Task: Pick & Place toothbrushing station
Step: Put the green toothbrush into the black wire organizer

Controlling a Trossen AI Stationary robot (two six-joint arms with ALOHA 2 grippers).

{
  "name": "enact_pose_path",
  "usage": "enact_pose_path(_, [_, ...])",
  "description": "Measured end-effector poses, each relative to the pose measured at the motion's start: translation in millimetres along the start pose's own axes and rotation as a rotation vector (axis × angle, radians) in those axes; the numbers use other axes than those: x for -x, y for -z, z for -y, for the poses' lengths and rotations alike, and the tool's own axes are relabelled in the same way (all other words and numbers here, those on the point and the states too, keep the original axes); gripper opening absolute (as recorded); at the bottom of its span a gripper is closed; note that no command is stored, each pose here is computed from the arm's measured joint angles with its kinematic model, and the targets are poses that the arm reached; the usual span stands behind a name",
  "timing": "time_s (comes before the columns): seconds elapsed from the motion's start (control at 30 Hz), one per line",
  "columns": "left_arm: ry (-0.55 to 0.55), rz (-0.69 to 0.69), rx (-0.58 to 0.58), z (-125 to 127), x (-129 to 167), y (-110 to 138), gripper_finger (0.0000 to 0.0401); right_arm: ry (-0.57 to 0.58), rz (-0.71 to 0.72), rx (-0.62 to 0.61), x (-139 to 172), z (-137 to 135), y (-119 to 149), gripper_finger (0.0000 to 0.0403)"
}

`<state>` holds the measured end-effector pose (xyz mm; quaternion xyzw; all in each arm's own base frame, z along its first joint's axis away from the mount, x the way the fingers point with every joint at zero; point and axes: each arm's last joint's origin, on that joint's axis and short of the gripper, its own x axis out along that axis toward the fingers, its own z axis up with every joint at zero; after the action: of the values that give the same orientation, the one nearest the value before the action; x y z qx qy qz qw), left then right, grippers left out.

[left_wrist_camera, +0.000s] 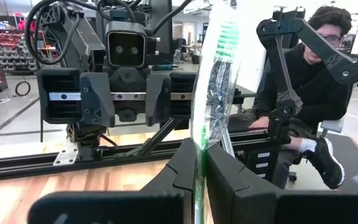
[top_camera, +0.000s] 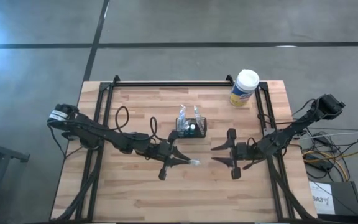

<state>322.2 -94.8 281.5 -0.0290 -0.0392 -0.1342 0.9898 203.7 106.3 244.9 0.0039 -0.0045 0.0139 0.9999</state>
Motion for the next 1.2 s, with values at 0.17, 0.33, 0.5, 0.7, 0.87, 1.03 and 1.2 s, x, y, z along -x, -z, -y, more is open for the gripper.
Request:
enact_pose_path(0.17, [0.001, 0.000, 0.000, 0.0, 0.0, 0.0, 0.0018, 0.000, -0.009, 0.022, 0.0, 0.0, 1.0, 0.0101])
enact_pose_path(0.33, [0.001, 0.000, 0.003, 0.0, 0.1, 0.2, 0.0018, 0.000, -0.016, 0.033, 0.0, 0.0, 1.8, 0.0061])
enact_pose_path(0.5, [0.001, -0.001, 0.007, 0.0, 0.3, 0.7, 0.0018, -0.017, -0.016, 0.040, 0.0, -0.5, 1.8, 0.0058])
enact_pose_path(0.7, [0.002, 0.002, 0.007, -0.1, 1.9, 3.3, 0.0018, -0.020, -0.016, 0.037, 0.0, -0.6, 1.8, 0.0122])
enact_pose_path(0.87, [0.002, 0.002, 0.008, -0.1, 1.9, 3.3, 0.0018, -0.020, -0.016, 0.014, 0.0, -0.6, 1.8, 0.0176])
enact_pose_path(1.03, [0.004, 0.002, 0.008, -0.1, 1.9, 3.3, 0.0018, -0.021, -0.016, 0.014, 0.0, -0.6, 1.8, 0.0205])
enact_pose_path(1.2, [0.005, 0.002, 0.008, -0.1, 1.9, 3.4, 0.0018, -0.021, -0.030, 0.027, -0.1, -0.6, 3.3, 0.0211])
